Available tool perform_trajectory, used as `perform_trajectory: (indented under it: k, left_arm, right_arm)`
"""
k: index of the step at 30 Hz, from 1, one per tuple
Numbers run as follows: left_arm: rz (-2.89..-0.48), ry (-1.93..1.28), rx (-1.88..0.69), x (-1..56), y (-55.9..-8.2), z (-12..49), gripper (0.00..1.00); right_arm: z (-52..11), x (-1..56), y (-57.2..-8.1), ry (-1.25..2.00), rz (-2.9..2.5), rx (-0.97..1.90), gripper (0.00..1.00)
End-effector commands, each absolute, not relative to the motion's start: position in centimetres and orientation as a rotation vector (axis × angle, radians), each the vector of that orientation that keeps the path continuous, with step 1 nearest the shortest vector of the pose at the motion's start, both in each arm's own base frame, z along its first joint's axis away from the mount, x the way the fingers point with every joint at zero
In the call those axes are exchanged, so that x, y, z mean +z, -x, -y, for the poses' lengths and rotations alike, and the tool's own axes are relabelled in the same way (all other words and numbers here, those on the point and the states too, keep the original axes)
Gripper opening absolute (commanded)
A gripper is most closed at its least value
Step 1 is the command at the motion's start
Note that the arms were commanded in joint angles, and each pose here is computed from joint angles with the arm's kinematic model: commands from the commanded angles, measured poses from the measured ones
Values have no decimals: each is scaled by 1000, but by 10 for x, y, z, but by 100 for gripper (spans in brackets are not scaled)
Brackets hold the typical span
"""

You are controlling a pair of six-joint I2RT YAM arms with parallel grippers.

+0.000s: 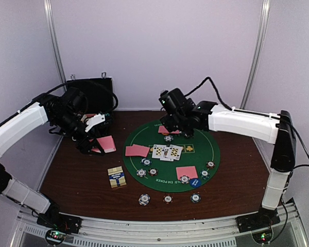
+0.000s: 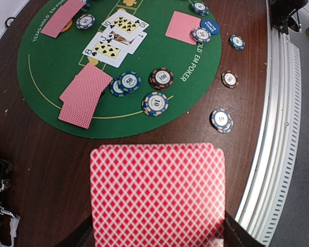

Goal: Distribute texas hold em gaming equipment

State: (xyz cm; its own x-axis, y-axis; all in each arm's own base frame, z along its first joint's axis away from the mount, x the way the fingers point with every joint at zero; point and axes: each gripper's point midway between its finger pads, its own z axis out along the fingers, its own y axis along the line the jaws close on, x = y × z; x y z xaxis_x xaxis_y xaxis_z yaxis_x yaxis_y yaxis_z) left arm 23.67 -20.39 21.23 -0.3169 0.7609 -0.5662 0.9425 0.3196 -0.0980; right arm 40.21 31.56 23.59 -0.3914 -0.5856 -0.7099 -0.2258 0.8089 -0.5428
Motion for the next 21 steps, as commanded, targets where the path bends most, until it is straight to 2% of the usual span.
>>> perform_trajectory:
  k: [1,8,14,21]
  left_arm:
    - [-2122,-1483,-595,228,-242,208,0]
    - [-2123,-1482,-591,228,-243,208,0]
    - [-2126,-1485,-593,227,-242,208,0]
    - [-2130,-1488,-594,225,-243,208,0]
  right_arm:
    - [-319,268,-389,423,-2073,-77,100]
    - [-379,275,-351,436,-2253,591,100]
    - [-431,263,-312,439,-2431,1041,100]
    - [-478,261,-276,462,-2463,1347,99]
